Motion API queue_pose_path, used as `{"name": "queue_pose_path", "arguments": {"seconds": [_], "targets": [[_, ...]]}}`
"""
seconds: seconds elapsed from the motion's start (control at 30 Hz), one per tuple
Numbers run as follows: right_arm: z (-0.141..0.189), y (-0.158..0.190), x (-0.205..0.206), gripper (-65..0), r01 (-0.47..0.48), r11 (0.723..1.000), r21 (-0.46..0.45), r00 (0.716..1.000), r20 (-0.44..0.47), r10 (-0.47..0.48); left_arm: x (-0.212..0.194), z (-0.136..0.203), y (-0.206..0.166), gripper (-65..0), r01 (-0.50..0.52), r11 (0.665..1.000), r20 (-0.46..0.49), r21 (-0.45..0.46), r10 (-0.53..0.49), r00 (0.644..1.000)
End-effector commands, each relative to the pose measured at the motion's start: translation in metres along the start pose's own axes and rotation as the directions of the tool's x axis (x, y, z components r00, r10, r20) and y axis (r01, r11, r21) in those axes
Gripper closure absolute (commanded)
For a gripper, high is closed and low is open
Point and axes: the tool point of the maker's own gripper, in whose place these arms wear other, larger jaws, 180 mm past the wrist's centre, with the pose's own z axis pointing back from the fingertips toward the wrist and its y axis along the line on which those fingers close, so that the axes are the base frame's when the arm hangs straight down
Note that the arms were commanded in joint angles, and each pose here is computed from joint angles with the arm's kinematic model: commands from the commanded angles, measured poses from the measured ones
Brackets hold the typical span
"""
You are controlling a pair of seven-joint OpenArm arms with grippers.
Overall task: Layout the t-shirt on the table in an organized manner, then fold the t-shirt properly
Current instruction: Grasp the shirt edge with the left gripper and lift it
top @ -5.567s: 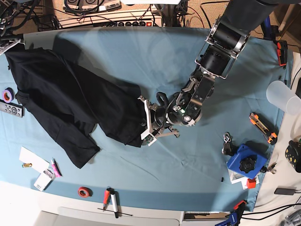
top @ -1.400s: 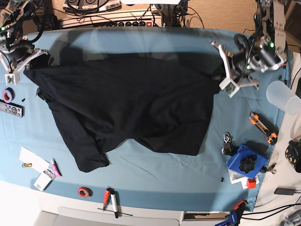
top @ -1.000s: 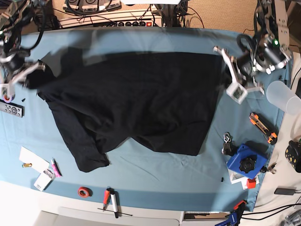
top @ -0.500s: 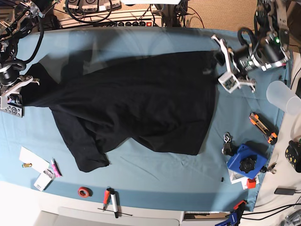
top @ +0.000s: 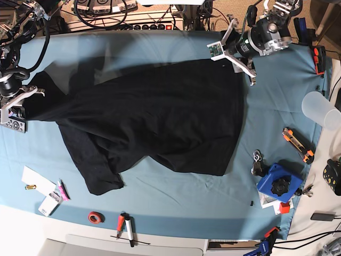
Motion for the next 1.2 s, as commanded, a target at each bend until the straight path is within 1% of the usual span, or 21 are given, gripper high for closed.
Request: {"name": "queue_pose_path", "arguments": {"seconds": [0.0, 0.13, 0.3, 0.4, 0.43, 0.5, 0.57, 0.63, 0.7, 0.8, 0.87, 0.9, 0.97, 1.1, 1.17], "targets": [[0.004, -0.007, 0.014, 0.0, -0.019, 0.999, -0.027, 0.999, 0.043, 0.02, 0.005, 0.002, 0.002, -27.1, 0.018, 1.0, 0.019, 0.013, -0.019, 1.0], [0.004, -0.007, 0.013, 0.0, -0.02, 0.999, -0.029, 0.999, 0.042, 0.022, -0.006, -0.007, 0.004, -27.1, 0.035, 0.998, -0.026, 0.058, -0.034, 0.999], [0.004, -0.007, 0.014, 0.0, -0.02, 0.999, -0.03, 0.999, 0.042, 0.022, -0.036, -0.027, 0.0, -27.1, 0.022, 1.0, -0.107, 0.019, -0.02, 0.994], [0.004, -0.007, 0.014, 0.0, -0.02, 0.999, -0.03, 0.999, 0.042, 0.022, -0.044, -0.032, 0.012, -26.4, -0.008, 0.998, -0.128, 0.068, 0.016, 0.992], [0.004, -0.007, 0.014, 0.0, -0.02, 0.999, -0.029, 0.999, 0.043, 0.022, -0.043, -0.032, 0.015, -24.6, -0.008, 0.997, -0.127, 0.075, 0.017, 0.992], [0.004, -0.007, 0.014, 0.0, -0.02, 0.999, -0.029, 0.999, 0.043, 0.022, -0.042, -0.032, 0.018, -18.8, -0.005, 0.997, -0.123, 0.082, 0.015, 0.992], [0.004, -0.007, 0.014, 0.0, -0.02, 0.999, -0.029, 0.999, 0.044, 0.022, -0.041, -0.033, 0.02, -10.2, -0.011, 0.997, -0.119, 0.081, 0.021, 0.993], [0.004, -0.007, 0.014, 0.0, -0.021, 0.999, -0.03, 0.999, 0.044, 0.022, -0.042, -0.033, 0.02, 0.0, -0.036, 0.996, -0.124, 0.077, 0.045, 0.991], [0.004, -0.007, 0.014, 0.0, -0.02, 0.999, -0.03, 0.999, 0.044, 0.022, -0.044, -0.032, 0.024, 0.0, -0.09, 0.99, -0.132, 0.105, 0.104, 0.986], [0.004, -0.007, 0.015, 0.0, -0.02, 0.999, -0.029, 0.999, 0.049, 0.022, -0.054, -0.028, 0.036, 0.0, -0.169, 0.966, -0.168, 0.194, 0.203, 0.965], [0.004, -0.007, 0.017, 0.0, -0.02, 0.999, -0.03, 0.998, 0.06, 0.021, -0.058, -0.02, 0.048, 0.0, -0.205, 0.941, -0.191, 0.271, 0.261, 0.946], [0.004, -0.008, 0.019, 0.0, -0.019, 0.999, -0.03, 0.997, 0.071, 0.021, -0.057, -0.014, 0.055, 0.0, -0.221, 0.926, -0.188, 0.306, 0.286, 0.94], [0.006, -0.005, 0.023, 0.0, -0.006, 1.0, -0.009, 0.995, 0.095, 0.007, -0.047, -0.002, 0.066, 0.0, -0.239, 0.903, -0.165, 0.356, 0.312, 0.936], [0.02, -0.001, 0.029, 0.0, 0.082, 0.993, 0.09, 0.985, 0.142, -0.095, -0.017, 0.035, 0.084, 0.0, -0.28, 0.849, -0.087, 0.449, 0.353, 0.931], [0.032, -0.01, 0.033, 0.0, 0.092, 0.992, 0.091, 0.978, 0.179, -0.107, 0.0, 0.058, 0.092, 0.0, -0.273, 0.82, -0.035, 0.503, 0.334, 0.942]]}}
